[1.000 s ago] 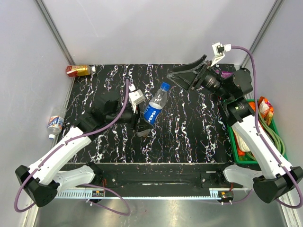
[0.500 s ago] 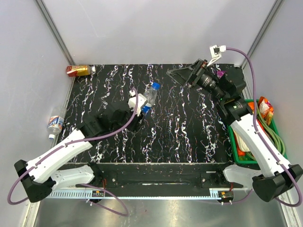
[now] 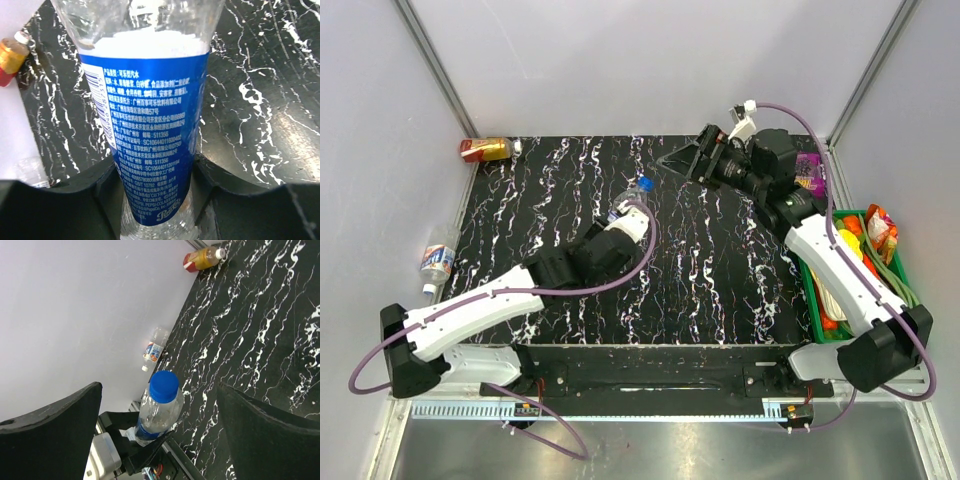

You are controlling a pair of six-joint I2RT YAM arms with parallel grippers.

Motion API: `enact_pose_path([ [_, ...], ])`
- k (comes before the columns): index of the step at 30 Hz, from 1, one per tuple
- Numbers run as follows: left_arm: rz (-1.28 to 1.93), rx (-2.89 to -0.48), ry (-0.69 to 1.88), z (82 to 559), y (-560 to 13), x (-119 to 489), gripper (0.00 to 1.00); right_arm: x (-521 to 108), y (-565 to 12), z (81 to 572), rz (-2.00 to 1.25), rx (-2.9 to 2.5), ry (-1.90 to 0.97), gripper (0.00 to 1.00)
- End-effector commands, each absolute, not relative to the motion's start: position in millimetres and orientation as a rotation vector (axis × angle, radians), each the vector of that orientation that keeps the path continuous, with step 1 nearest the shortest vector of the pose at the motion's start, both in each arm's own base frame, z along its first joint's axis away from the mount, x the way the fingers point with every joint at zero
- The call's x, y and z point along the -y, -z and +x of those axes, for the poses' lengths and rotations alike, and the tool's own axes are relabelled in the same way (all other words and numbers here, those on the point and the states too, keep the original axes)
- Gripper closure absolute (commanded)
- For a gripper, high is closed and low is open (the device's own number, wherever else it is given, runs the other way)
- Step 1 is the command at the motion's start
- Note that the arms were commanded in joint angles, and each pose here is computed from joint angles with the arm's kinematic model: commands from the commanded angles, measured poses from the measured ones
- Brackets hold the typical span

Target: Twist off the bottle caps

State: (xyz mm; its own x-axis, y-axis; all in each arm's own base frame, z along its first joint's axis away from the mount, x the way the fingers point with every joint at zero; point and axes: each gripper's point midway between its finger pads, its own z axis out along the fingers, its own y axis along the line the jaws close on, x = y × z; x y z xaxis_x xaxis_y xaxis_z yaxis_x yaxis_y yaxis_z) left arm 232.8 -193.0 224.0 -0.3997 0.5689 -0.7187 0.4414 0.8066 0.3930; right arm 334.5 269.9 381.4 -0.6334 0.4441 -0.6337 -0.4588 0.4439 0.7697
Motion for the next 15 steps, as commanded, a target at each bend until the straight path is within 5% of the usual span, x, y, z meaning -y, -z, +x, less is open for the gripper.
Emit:
enact_pose_path([
  [1,0.646,-1.979,-0.279,240,-250,184,1.0,-272,-396,334,-0.015,-1.825,-1.361,0.0],
  [15,0.704,-1.963,-0.321,240,-247,198,1.0,-303,-380,331,-0.051,-1.868,-1.449,0.04],
])
